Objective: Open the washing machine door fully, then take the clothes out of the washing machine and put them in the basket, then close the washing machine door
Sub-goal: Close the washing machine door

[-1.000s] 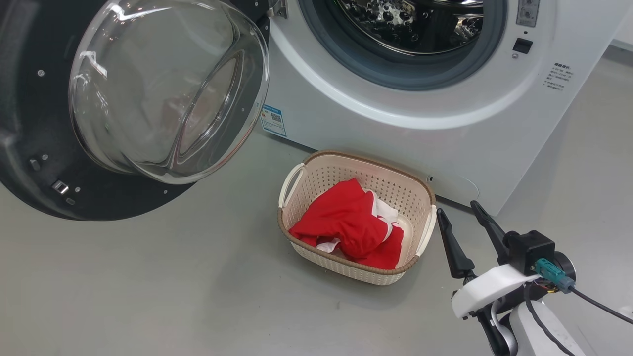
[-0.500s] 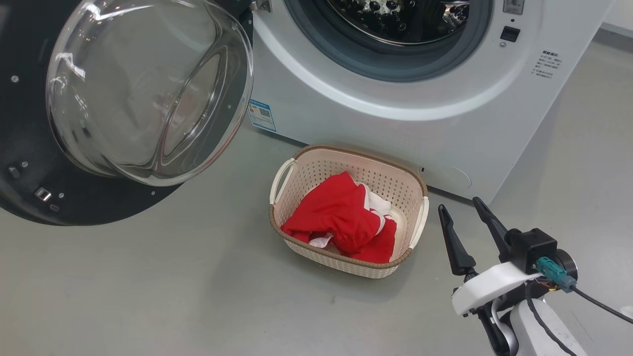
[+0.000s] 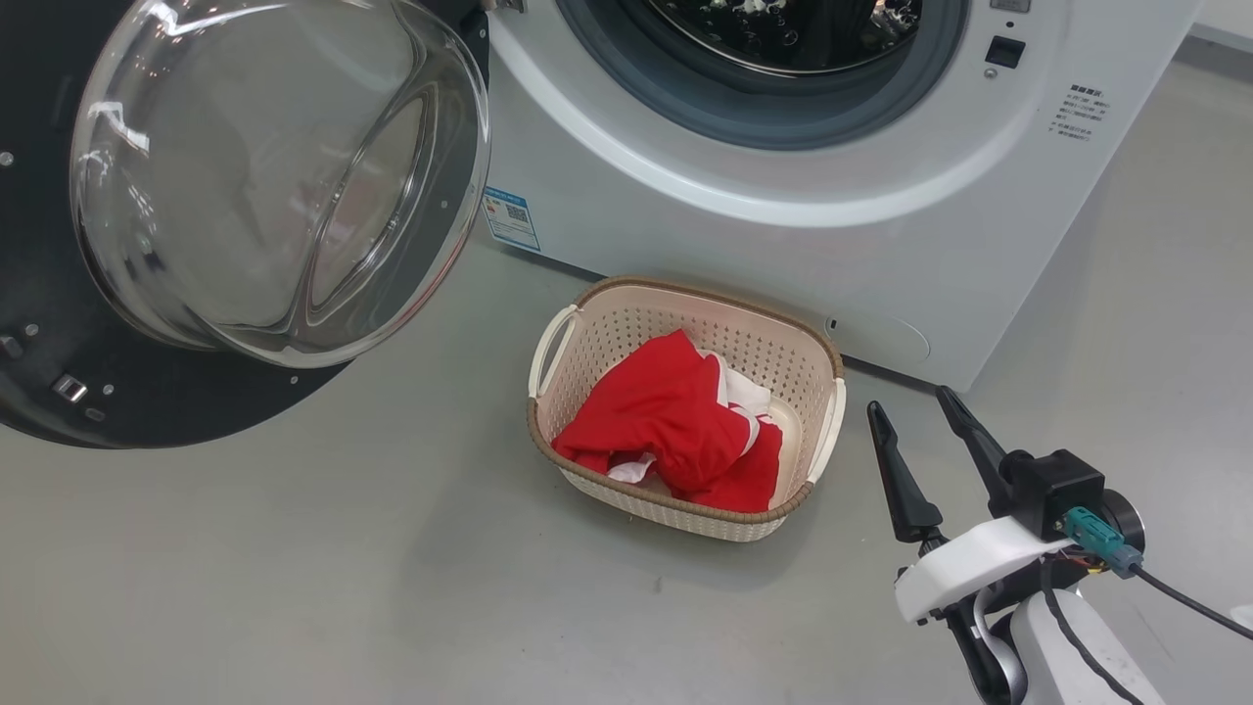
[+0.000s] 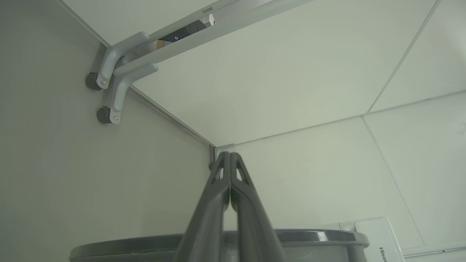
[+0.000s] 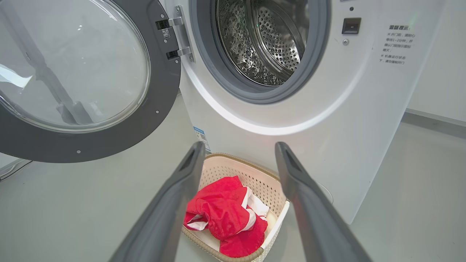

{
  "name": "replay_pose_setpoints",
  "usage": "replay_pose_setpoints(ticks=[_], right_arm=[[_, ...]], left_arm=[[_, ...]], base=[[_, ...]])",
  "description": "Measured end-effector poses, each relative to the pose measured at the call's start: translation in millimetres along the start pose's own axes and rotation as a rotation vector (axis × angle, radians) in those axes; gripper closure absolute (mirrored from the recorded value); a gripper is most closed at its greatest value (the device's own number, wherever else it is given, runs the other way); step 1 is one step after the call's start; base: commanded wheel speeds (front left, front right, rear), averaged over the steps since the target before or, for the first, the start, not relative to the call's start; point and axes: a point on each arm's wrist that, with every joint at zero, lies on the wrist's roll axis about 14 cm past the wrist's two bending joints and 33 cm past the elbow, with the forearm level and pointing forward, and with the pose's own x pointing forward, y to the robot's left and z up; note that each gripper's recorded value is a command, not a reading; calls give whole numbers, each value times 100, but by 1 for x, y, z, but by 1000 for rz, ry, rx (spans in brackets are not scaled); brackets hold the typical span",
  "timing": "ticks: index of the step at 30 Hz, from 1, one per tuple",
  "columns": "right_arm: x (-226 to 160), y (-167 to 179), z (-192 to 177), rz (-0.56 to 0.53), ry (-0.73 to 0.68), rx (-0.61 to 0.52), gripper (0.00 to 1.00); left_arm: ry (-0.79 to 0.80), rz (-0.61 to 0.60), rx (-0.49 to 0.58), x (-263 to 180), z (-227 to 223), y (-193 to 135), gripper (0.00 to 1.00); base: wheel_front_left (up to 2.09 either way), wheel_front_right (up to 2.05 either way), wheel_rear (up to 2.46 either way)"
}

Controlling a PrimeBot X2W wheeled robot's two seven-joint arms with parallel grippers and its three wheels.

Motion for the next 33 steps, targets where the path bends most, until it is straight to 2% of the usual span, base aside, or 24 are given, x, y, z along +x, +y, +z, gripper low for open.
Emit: replay_pose_setpoints(ticks=[12, 33], right_arm=[[-2, -6, -5, -13, 11, 8, 0], [-15, -41, -14, -100, 27, 12, 0]], left_arm=[[30, 10, 15, 10, -12, -2, 100], [159, 46, 3, 31, -72, 6, 100]], base=[[0, 0, 0], [0, 0, 0]])
